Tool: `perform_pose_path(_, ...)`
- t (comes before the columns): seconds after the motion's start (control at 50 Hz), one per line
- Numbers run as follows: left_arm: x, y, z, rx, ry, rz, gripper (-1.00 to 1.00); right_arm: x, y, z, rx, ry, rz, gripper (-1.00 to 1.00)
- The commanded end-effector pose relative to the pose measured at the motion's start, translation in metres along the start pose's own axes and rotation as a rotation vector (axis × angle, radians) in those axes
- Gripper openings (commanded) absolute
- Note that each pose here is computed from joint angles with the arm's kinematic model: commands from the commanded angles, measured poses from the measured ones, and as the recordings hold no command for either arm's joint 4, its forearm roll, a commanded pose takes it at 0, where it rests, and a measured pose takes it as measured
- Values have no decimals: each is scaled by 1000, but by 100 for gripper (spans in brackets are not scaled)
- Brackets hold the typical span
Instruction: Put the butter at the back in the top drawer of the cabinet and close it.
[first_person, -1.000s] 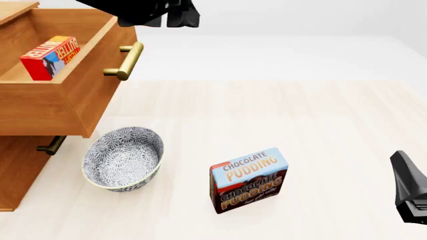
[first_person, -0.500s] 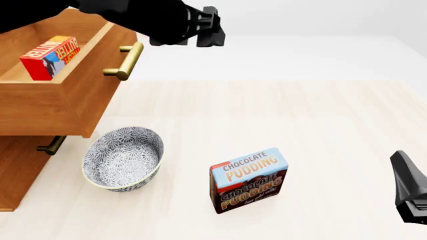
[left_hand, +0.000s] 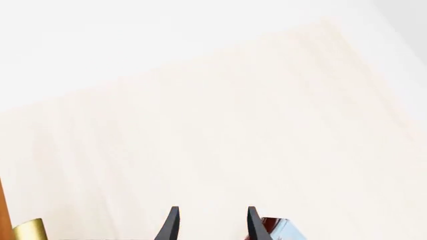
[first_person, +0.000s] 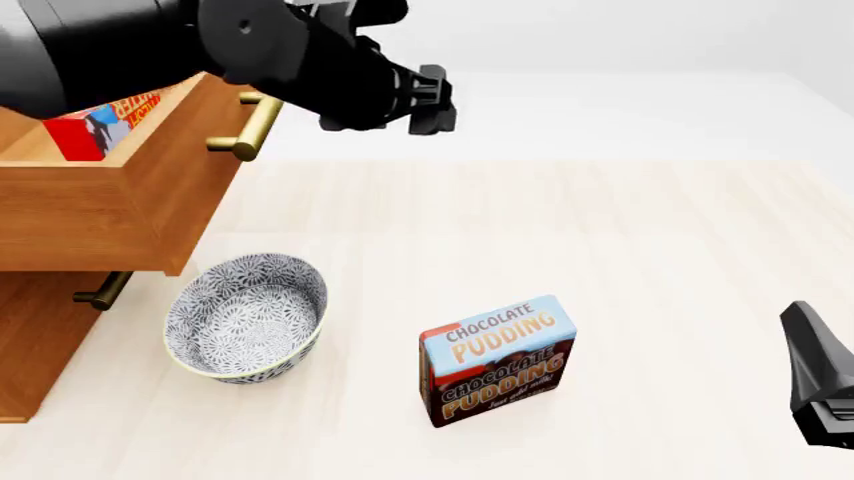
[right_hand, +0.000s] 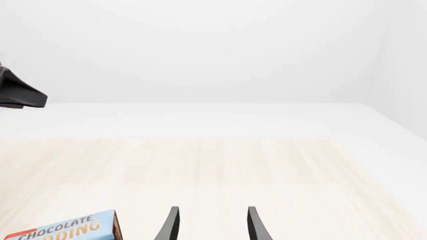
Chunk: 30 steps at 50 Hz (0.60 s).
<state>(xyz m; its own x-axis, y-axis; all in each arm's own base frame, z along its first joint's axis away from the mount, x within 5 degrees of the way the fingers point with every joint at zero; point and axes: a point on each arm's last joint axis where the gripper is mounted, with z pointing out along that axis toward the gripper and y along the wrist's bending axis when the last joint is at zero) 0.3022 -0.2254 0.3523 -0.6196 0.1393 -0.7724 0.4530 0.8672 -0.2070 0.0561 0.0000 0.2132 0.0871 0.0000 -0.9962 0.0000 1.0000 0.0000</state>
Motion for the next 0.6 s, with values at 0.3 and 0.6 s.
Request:
perform_pose_path(0.3, 11, 26, 22, -55, 31, -30, 100, 0, 0, 0, 0, 0, 0, 100)
perform_pose_path(0.6, 11, 44, 21, -91, 30, -35, 100, 0, 0, 0, 0, 0, 0, 100)
